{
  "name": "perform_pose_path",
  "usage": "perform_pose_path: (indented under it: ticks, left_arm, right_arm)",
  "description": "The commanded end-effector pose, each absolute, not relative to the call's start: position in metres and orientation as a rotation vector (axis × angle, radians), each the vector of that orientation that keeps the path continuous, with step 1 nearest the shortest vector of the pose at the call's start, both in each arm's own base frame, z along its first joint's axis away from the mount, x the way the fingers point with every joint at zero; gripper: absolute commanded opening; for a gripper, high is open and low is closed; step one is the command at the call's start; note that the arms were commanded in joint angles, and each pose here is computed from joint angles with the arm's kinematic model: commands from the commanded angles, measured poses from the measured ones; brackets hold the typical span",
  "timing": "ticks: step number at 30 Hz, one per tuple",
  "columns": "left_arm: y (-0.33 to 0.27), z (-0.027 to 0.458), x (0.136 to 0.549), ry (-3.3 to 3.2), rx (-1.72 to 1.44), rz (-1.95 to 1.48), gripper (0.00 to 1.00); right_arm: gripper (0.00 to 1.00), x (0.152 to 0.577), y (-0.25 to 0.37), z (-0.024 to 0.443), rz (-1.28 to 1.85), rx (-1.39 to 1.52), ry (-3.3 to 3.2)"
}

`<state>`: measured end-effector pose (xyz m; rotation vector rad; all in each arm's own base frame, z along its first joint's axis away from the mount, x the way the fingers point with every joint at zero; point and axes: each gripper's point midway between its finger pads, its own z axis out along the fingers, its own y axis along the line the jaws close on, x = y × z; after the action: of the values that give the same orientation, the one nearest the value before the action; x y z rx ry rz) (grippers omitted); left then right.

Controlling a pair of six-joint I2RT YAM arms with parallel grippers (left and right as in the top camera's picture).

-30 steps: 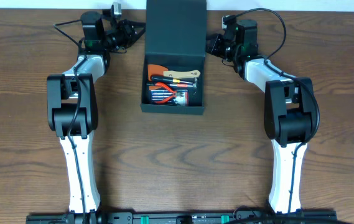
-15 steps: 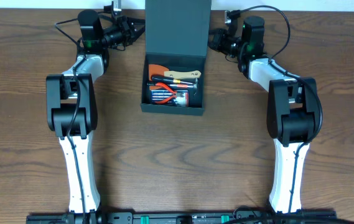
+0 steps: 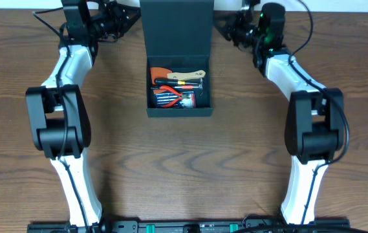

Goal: Pack container
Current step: 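Push the lid forward with both grippers to close the box, then press down on the closed lid with both grippers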

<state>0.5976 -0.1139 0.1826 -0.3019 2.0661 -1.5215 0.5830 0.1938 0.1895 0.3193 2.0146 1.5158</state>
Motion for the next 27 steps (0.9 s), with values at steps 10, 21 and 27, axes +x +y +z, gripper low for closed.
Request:
perform_pose_path:
  ticks: [10,21,27]
  left_arm:
    - [-0.100,0.188,0.534,2.383,-0.111,-0.885,0.06]
    - [-0.097,0.192,0.460,2.629,-0.008,-0.608,0.06]
    - [-0.111,0.174,0.427,2.779,0.061,-0.513,0.06]
  right_arm:
    - [0.02,0.535,0.250,0.187,1.532,0.184,2.200]
    - [0.02,0.498,0.207,0.159,0.956,-0.065,2.432]
    - [0.01,0.471,0.177,0.146,0.680,-0.192,2.561]
